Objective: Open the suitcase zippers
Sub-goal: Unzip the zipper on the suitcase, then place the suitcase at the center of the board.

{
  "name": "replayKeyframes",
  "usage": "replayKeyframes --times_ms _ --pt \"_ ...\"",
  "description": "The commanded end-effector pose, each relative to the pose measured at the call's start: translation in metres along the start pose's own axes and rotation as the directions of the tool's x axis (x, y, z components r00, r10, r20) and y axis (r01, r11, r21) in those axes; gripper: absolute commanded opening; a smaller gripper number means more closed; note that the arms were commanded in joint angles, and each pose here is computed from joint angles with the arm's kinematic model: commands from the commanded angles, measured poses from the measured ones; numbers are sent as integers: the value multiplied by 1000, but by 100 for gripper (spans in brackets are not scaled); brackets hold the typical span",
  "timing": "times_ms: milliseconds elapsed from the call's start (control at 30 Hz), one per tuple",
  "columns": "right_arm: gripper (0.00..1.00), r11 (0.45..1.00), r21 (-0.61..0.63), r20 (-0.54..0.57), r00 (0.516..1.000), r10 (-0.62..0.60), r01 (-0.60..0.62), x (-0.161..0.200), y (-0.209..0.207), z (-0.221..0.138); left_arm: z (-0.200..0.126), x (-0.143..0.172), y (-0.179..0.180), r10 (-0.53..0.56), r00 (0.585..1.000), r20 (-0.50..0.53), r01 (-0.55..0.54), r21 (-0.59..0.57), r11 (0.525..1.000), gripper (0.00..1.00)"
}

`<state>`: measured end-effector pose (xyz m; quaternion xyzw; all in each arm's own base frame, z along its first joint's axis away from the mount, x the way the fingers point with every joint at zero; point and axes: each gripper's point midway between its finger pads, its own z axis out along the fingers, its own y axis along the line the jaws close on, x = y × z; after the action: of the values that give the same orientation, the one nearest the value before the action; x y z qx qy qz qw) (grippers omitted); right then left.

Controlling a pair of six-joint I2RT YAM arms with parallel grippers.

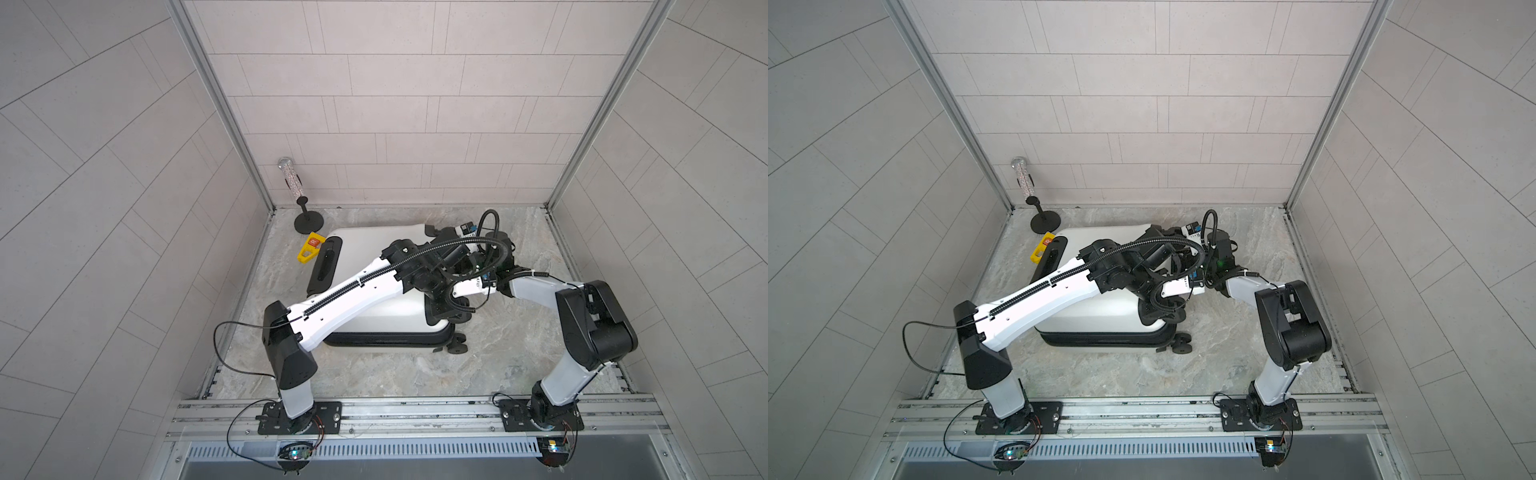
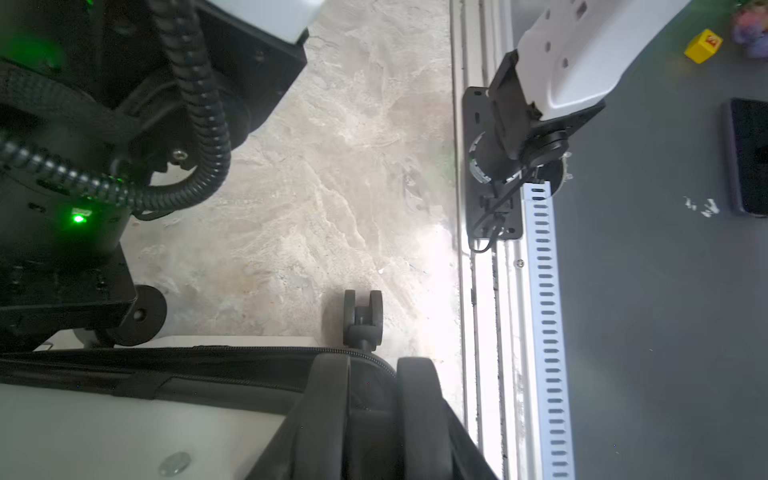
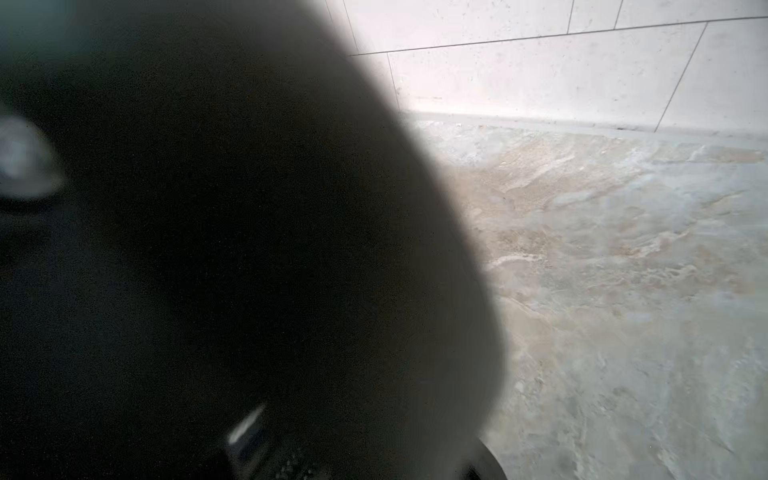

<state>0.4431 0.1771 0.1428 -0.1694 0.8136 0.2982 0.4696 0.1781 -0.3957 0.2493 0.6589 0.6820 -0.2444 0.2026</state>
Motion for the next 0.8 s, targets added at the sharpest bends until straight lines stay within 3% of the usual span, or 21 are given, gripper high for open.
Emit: replayKeyframes --times_ms 0,67,167,433,500,600,767 --pt "7 973 218 134 990 44 -72 -35 -58 -27 -34 -5 -40 -21 999 48 19 51 999 1" --pt "28 973 224 149 988 26 -59 -36 -49 -46 -29 -2 -28 -19 1000 25 20 -7 1000 1" --pt "45 981 195 163 987 -9 -24 -36 -20 -80 -29 -4 -19 -17 1000 17 18 -47 999 4" --pt "54 974 219 129 988 -84 55 -5 29 -156 -21 4 -4 -30 999 -25 27 -110 994 26" --pt "55 970 224 123 985 -120 90 -5 38 -169 -17 6 -8 -36 999 -27 33 -87 996 39" --pt "58 970 162 95 976 -198 181 -4 61 -183 -23 3 -12 -46 999 -10 45 -80 996 68" --pt "69 927 16 30 926 -376 376 1 107 -210 -50 8 0 -82 997 8 82 -198 977 81"
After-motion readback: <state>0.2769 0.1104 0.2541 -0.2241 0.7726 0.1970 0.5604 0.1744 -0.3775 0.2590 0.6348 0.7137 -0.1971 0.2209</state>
